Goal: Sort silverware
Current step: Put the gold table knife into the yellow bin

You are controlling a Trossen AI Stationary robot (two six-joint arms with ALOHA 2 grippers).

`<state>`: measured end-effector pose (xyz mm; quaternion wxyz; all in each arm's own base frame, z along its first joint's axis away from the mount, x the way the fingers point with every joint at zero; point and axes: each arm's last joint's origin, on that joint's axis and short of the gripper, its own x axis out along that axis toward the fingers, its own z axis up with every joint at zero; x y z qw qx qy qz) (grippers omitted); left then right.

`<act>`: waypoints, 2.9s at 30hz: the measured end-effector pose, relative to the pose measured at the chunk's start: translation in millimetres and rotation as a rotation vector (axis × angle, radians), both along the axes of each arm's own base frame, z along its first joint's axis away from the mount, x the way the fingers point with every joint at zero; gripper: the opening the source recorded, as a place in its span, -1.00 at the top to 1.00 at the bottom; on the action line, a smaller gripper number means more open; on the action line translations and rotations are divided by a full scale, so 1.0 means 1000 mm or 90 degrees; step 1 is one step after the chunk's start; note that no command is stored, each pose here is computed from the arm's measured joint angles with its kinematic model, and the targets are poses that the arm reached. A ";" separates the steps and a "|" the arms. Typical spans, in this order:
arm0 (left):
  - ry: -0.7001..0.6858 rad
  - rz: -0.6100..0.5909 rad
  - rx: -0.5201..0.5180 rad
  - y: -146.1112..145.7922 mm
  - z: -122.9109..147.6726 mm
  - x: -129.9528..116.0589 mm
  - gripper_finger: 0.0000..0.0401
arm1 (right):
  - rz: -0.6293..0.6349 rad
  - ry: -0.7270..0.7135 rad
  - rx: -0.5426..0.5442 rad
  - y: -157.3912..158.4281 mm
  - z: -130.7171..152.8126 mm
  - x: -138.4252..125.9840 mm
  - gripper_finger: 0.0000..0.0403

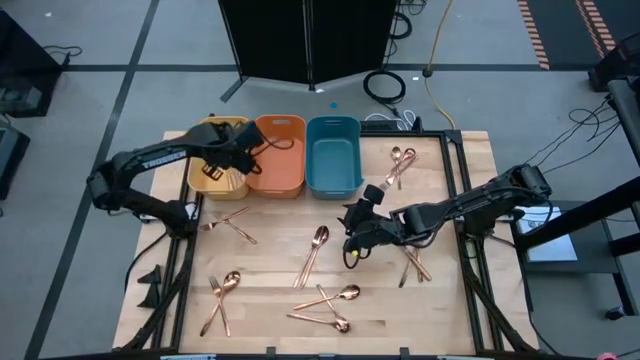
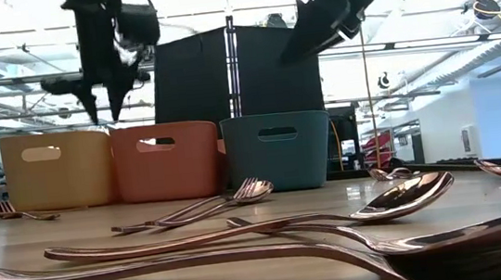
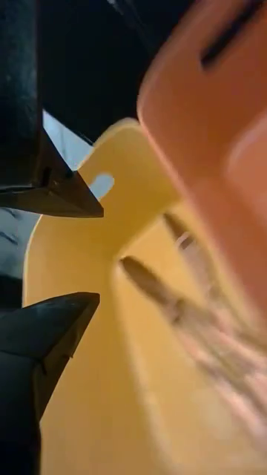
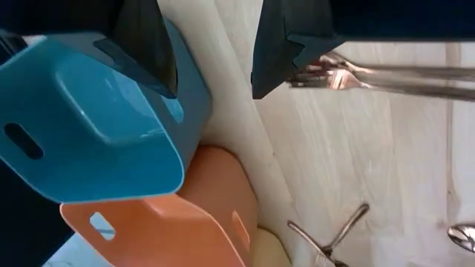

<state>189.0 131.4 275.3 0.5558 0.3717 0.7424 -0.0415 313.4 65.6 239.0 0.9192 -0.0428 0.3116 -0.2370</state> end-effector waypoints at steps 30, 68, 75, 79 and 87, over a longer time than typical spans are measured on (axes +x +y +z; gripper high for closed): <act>-0.718 0.034 -0.450 -0.179 -0.006 0.133 0.14 | -0.092 0.314 0.217 0.044 -0.018 -0.081 0.18; -0.668 -0.303 -0.397 -0.183 -0.139 0.400 0.14 | -0.251 0.144 0.303 0.111 -0.006 -0.200 0.18; -0.655 -0.285 -0.403 -0.169 -0.144 0.401 0.14 | -0.259 0.138 0.310 0.112 -0.006 -0.200 0.18; -0.662 -0.279 -0.376 -0.171 -0.130 0.399 0.14 | -0.260 0.129 0.310 0.112 -0.006 -0.200 0.18; -0.687 -0.228 -0.366 -0.155 -0.026 0.369 0.14 | -0.262 0.123 0.253 0.105 -0.005 -0.203 0.18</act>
